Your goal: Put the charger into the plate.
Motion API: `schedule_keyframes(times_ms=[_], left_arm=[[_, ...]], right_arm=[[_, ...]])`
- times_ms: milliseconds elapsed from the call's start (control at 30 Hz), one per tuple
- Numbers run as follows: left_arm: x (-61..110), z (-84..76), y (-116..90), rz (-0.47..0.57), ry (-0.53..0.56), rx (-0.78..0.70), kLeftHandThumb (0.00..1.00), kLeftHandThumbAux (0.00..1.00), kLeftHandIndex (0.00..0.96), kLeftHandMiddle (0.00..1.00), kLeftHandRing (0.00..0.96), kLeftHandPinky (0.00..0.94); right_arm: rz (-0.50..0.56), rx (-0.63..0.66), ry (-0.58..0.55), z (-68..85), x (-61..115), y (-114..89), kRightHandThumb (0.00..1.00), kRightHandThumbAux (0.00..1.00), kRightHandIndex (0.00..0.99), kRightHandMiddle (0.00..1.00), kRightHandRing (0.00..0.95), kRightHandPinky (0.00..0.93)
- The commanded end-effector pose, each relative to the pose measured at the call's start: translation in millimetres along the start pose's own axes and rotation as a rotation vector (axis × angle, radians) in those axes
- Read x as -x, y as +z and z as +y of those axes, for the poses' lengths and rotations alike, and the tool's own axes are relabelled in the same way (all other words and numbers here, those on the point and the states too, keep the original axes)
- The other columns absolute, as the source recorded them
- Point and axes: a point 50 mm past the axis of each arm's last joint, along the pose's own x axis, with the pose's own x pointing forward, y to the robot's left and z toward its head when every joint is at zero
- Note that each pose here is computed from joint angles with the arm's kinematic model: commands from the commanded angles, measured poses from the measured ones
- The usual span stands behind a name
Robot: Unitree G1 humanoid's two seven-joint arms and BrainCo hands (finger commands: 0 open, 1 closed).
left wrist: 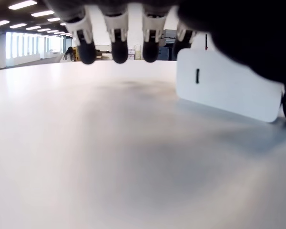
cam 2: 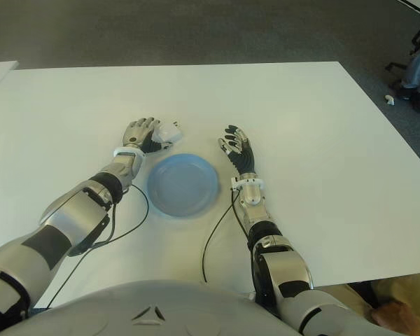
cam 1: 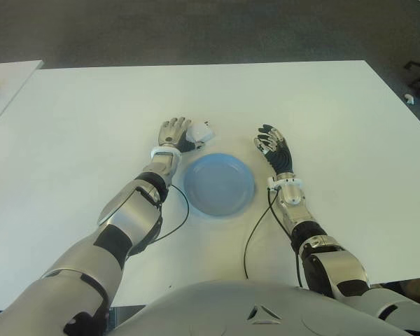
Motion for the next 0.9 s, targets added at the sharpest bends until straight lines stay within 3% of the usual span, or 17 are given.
schedule_keyframes(times_ms=[33,467,900], left_arm=[[12.6,-27.9,-3.3,0.036,-0.174,0.023,0.12,0.275,0.0,0.0,0.0,0.0],[13.2,-33.6,-0.3,0.046,-0.326,-0.01,0.078,0.197,0.0,0.0,0.0,0.0],[14.5,-37.6,-0.1,0.034,-0.437,-0.056,0.044,0.201,0.0,0.0,0.0,0.0]], right_arm=[[0.423,0.02,0.031,6.6,106.7,-80.8,0.514,0.572,0.168,0.247,0.251,0.257],[0.423,0.034,0.03,7.8,108.8,-81.1,0.499,0.565,0.166,0.25,0.257,0.252],[0.424,0.025,0.021,9.8,110.0,-81.0,0.51,0.562,0.175,0.249,0.246,0.226]])
